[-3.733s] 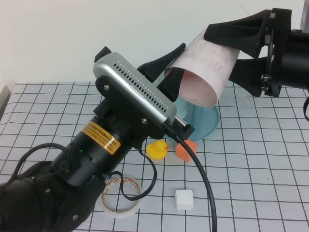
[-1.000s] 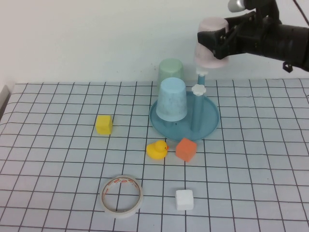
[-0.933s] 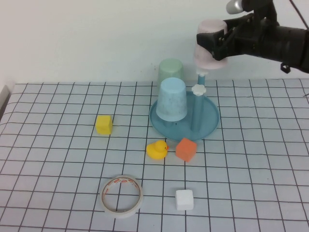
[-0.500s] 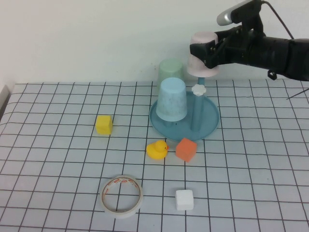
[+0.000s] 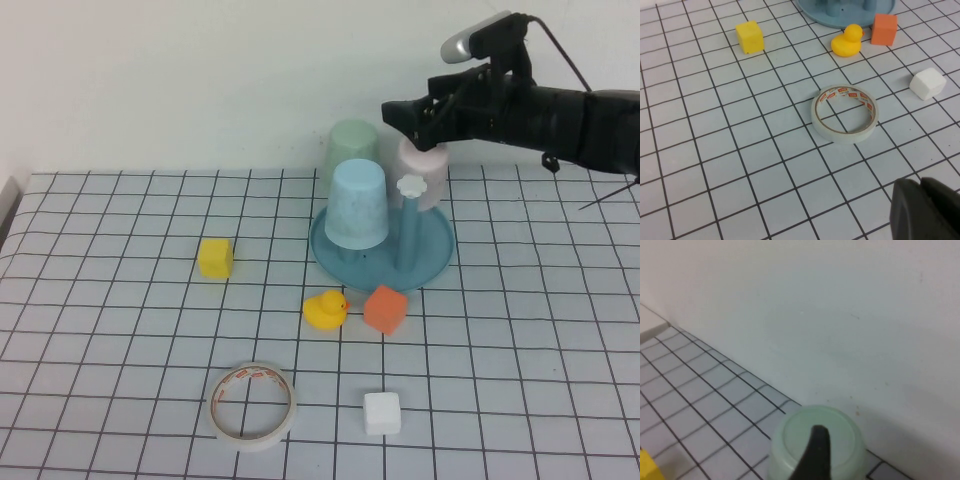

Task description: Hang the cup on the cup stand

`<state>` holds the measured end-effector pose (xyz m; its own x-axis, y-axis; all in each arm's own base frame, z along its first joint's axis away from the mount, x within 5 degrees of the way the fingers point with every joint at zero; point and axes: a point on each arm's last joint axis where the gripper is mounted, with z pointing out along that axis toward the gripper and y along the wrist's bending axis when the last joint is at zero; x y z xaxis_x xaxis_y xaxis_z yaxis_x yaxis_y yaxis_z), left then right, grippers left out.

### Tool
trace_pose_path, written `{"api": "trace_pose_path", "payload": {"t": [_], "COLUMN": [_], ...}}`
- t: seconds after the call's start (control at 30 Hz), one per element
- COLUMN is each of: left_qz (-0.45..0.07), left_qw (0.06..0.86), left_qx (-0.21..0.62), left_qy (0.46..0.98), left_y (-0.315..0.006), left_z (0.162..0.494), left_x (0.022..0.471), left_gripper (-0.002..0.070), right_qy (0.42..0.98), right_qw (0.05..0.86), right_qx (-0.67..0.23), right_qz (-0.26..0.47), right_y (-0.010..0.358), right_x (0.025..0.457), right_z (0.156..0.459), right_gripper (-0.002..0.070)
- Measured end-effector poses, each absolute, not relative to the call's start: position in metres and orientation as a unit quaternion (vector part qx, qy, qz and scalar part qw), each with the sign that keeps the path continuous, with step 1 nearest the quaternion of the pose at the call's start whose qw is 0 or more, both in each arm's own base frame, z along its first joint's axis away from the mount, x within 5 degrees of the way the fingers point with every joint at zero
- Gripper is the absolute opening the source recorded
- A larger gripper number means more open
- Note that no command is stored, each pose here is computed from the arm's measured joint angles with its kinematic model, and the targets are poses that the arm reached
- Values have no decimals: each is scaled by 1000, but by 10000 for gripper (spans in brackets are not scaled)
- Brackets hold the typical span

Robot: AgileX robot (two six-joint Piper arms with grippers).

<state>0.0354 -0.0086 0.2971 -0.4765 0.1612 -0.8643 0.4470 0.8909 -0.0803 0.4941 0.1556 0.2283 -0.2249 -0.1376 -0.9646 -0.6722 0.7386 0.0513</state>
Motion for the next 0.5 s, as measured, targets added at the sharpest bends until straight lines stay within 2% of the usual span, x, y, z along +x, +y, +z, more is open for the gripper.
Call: {"api": "trace_pose_path", "payload": {"t": [0.1,0.2,0.27,0.37,0.43,0.5], "left_qz": [-149,-149,-149,-146,-140,-136], "left_qw": [479,479,479,479,477,473], "left_qx": [180,180,180,184,189,189], "left_qy": [846,846,846,846,847,850], "left_y": [-9,-9,-9,-8,-8,-7], "left_z": [297,297,297,297,296,295], "left_x": [35,35,35,35,35,35], "left_gripper": [0,0,0,0,0,0], "right_qy": [747,752,750,737,722,704], "right_qw": [555,551,549,544,540,528], "right_qx": [-257,-219,-190,-163,-165,-187], "right_qz": [260,290,317,367,401,437], "right_y": [157,156,153,144,134,125], "right_x": [492,489,486,475,465,453], "right_z": [232,246,260,294,317,336], "right_gripper": [636,542,428,160,69,33]}}
